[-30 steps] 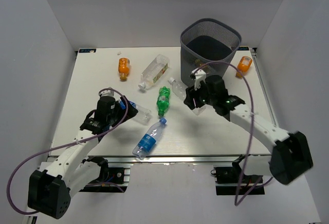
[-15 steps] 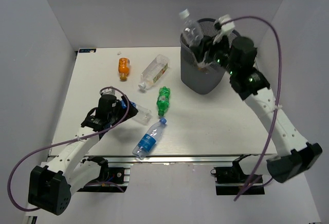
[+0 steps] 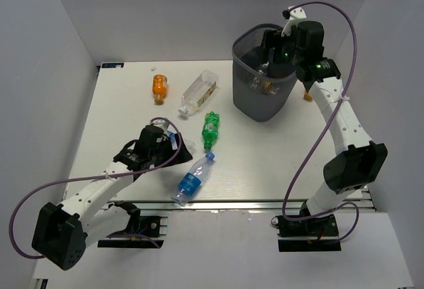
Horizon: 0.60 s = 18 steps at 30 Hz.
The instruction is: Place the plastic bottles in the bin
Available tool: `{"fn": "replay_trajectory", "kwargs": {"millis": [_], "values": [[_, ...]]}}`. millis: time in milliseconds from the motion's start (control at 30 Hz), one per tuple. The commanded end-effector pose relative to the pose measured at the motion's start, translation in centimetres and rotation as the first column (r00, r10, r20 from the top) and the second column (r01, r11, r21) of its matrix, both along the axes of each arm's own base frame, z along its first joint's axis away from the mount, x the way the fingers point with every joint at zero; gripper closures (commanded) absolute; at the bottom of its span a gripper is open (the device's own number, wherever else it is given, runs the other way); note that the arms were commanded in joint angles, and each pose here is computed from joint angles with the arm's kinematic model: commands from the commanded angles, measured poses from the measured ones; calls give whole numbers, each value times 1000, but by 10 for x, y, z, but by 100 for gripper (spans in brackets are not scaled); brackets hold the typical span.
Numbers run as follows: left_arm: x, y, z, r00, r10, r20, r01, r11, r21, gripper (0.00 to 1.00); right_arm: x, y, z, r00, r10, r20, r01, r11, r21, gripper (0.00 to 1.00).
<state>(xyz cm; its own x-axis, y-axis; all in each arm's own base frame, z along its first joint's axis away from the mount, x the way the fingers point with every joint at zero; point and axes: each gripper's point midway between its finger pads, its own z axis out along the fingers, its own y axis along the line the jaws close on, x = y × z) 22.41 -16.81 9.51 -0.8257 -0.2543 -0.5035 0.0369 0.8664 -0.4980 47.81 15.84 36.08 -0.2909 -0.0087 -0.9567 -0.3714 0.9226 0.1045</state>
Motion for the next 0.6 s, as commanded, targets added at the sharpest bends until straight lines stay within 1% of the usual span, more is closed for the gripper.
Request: {"fn": "replay_trajectory", "kwargs": {"millis": [0,100,133,167,233,267,300,333,367,400,433,467,500,533,567], "values": [[-14,-26,14,988,-151,20,151,989,-2,2,-31,-8,66,990,0,140,-6,999,39,11],[-33,-40,5,971,-239,-7,239,970,48,2,-56,-7,86,987,17,157,-33,994,99,11],[-35,-38,-1,972,-233,-15,234,969,86,2,-62,-6,83,989,22,143,-39,993,116,11],[-44,-41,-7,966,-257,-37,260,960,107,2,-77,-8,95,985,23,169,-47,989,141,11],[-50,-41,-20,962,-261,-77,270,950,154,2,-94,-6,93,985,41,170,-72,981,179,11],[-56,-45,-23,957,-277,-87,289,942,173,2,-108,-9,87,982,38,184,-74,978,195,11],[-54,-44,-29,960,-266,-93,280,936,211,2,-113,-13,80,984,17,178,-56,974,219,11],[-55,-47,-31,957,-276,-91,289,931,222,2,-119,-17,73,985,-7,174,-34,972,233,11],[-57,-53,-31,953,-291,-81,302,924,236,2,-131,-25,50,989,-34,143,-1,971,240,11],[-57,-55,-33,953,-291,-80,301,921,247,2,-133,-35,40,986,-96,134,59,966,251,11],[-57,-56,-38,952,-291,-94,305,915,262,2,-139,-39,29,987,-119,112,84,957,279,11],[-56,-59,-38,953,-291,-86,303,911,279,2,-151,-45,6,987,-140,81,111,952,284,11],[-54,-59,-39,956,-282,-81,294,909,294,2,-153,-55,-4,978,-195,68,168,943,288,11],[-54,-59,-43,956,-278,-92,293,903,315,2,-158,-59,-12,974,-222,51,196,931,308,11],[-56,-62,-44,953,-289,-92,303,897,323,2,-168,-65,-13,967,-246,60,214,921,326,11]]}}
